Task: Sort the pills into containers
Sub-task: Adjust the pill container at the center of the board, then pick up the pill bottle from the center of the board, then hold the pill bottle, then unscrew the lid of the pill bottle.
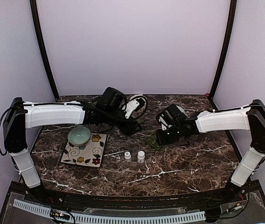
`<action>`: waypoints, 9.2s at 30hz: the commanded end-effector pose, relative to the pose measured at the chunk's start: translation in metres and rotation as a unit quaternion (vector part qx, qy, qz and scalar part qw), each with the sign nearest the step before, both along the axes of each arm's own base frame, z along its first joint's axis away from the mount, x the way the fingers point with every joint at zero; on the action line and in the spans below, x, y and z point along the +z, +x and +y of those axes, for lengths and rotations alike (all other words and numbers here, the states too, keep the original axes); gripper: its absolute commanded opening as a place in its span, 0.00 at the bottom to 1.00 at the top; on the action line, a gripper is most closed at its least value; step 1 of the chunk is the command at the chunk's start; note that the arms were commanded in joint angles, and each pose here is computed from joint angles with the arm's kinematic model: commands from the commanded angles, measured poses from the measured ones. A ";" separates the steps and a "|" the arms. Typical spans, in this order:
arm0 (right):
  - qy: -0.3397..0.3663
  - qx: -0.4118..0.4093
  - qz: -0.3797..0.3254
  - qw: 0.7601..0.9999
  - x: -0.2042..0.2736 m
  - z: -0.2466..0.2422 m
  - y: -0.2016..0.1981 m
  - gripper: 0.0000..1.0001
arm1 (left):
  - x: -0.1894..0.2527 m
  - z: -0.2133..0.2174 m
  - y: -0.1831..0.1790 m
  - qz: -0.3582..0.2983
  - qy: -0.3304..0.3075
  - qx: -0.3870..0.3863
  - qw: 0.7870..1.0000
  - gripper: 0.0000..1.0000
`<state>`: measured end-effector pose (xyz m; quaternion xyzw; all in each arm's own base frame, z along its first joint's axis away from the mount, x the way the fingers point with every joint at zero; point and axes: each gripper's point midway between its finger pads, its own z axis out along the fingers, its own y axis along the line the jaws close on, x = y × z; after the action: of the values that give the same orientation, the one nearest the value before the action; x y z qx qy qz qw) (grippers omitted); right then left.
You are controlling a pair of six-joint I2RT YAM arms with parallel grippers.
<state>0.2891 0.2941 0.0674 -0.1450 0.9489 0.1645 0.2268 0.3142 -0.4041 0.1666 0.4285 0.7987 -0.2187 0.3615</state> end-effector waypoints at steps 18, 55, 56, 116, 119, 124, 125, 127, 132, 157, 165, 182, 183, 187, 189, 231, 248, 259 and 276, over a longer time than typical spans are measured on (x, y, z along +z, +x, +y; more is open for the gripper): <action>0.169 0.060 -0.262 0.948 0.189 -0.007 -0.015 1.00 | 0.033 0.060 -0.005 -0.015 -0.071 0.099 0.992 0.71; 0.009 0.107 0.017 0.994 0.089 0.036 -0.058 0.51 | 0.033 0.100 0.007 -0.028 -0.099 0.247 0.964 0.93; 0.007 0.116 0.020 0.993 0.088 0.040 -0.061 0.51 | 0.032 0.101 0.009 -0.029 -0.092 0.250 0.963 0.93; -0.119 0.213 0.084 0.966 0.005 0.085 -0.069 0.41 | 0.000 0.113 0.008 -0.023 -0.043 0.278 0.959 0.92; -0.121 0.217 0.087 0.965 0.002 0.085 -0.070 0.37 | -0.002 0.113 0.008 -0.022 -0.042 0.279 0.959 0.92; -0.123 0.219 0.091 0.964 0.000 0.085 -0.071 0.29 | -0.002 0.114 0.008 -0.022 -0.041 0.281 0.959 0.92; -0.123 0.220 0.091 0.963 -0.001 0.085 -0.071 0.27 | -0.003 0.114 0.008 -0.022 -0.040 0.281 0.959 0.92; -0.125 0.221 0.092 0.963 -0.002 0.085 -0.071 0.23 | -0.002 0.115 0.008 -0.023 -0.040 0.282 0.958 0.92; -0.123 0.214 0.079 0.966 0.009 0.083 -0.068 0.06 | 0.000 0.115 0.008 -0.023 -0.044 0.283 0.958 0.92; 0.270 0.155 0.039 0.949 0.160 0.085 -0.039 0.00 | 0.071 0.076 -0.023 0.133 -0.309 0.123 0.934 0.95; 0.345 0.172 0.041 0.922 0.184 0.093 -0.045 0.00 | 0.086 0.061 -0.038 0.174 -0.346 0.067 0.919 0.95; 0.442 0.175 0.056 0.878 0.208 0.096 -0.046 0.00 | 0.079 0.049 -0.057 0.256 -0.375 0.013 0.891 0.89; 0.446 0.175 0.059 0.876 0.208 0.096 -0.046 0.00 | 0.079 0.049 -0.058 0.257 -0.376 0.011 0.890 0.88; 0.455 0.176 0.066 0.870 0.207 0.099 -0.046 0.00 | 0.078 0.050 -0.060 0.265 -0.383 0.004 0.885 0.85; 0.458 0.175 0.068 0.869 0.207 0.099 -0.046 0.00 | 0.079 0.050 -0.061 0.265 -0.387 0.003 0.883 0.81; 0.464 0.209 0.084 0.857 0.184 0.106 -0.045 0.00 | 0.114 0.037 -0.082 0.297 -0.433 -0.119 0.842 0.10; 0.342 0.370 -0.107 0.857 0.199 0.090 -0.059 0.00 | 0.186 0.035 -0.108 0.335 -0.444 -0.231 0.798 0.00; 0.278 0.407 -0.227 0.840 0.220 0.078 -0.057 0.00 | 0.219 0.038 -0.121 0.358 -0.439 -0.289 0.772 0.00; 0.247 0.420 -0.263 0.833 0.217 0.076 -0.058 0.24 | 0.227 0.039 -0.128 0.366 -0.417 -0.316 0.770 0.00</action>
<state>0.2116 0.3755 0.3404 -0.5294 0.5374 0.4704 0.4578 0.2177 -0.3802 0.3350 0.2467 0.6007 -0.7603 0.0141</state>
